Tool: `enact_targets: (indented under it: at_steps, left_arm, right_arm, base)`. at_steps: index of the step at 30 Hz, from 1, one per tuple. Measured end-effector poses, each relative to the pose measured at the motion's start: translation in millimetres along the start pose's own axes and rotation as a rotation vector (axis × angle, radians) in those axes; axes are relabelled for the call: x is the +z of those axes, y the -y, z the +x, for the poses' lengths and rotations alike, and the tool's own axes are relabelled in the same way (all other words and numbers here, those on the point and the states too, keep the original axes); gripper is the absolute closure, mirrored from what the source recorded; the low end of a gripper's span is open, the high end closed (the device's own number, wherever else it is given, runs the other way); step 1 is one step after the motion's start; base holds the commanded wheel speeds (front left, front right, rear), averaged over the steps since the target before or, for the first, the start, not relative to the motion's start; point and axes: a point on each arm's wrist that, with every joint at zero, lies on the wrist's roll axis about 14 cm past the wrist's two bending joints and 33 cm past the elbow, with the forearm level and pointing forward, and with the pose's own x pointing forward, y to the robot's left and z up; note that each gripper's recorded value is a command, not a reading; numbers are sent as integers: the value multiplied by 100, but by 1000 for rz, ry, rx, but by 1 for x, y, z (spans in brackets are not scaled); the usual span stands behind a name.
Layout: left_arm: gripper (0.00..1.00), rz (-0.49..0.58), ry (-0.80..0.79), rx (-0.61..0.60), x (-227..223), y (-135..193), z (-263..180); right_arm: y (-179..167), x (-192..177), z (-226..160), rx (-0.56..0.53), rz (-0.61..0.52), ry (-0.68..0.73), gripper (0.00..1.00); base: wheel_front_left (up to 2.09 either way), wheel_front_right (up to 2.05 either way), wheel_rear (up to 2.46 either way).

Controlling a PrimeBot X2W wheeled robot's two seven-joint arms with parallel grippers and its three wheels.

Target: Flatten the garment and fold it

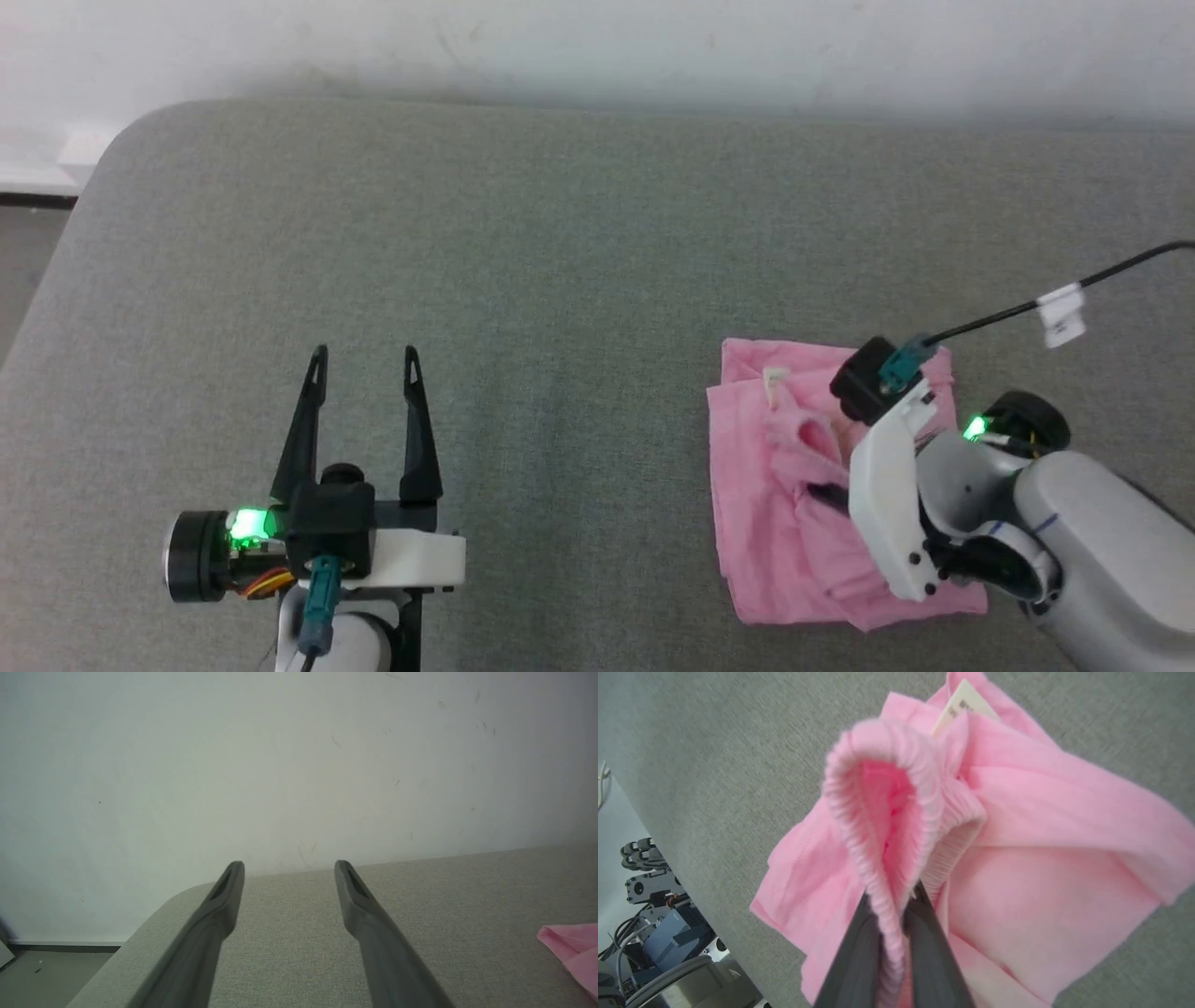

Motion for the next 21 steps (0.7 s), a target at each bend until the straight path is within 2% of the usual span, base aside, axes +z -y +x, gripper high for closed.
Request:
enact_targets:
  at_steps: [4,8,10,11,16,21]
  left_arm:
    - [0,3,-15,12,-5,-2,2]
    - [0,7,-22,24,-7,-5,4]
    - [0,8,-22,26,-8,-6,4]
    - [0,8,-22,26,-8,-6,4]
    - [0,4,-7,18,-3,-4,4]
    - [0,-2,7,-6,1,3,5]
  right_arm:
    - [3,-37,28,1,11,-130,100]
    - [5,-36,40,7,1,-122,100]
    - [5,-34,40,7,-7,-93,55]
    - [5,-31,39,7,-16,-74,0]
    - [6,-3,18,-10,-55,94,0]
    - [31,55,-37,-119,-122,391,0]
  base:
    - [0,0,0]
    - [0,0,0]
    - [0,0,0]
    - [0,0,0]
    - [0,0,0]
    - [0,0,0]
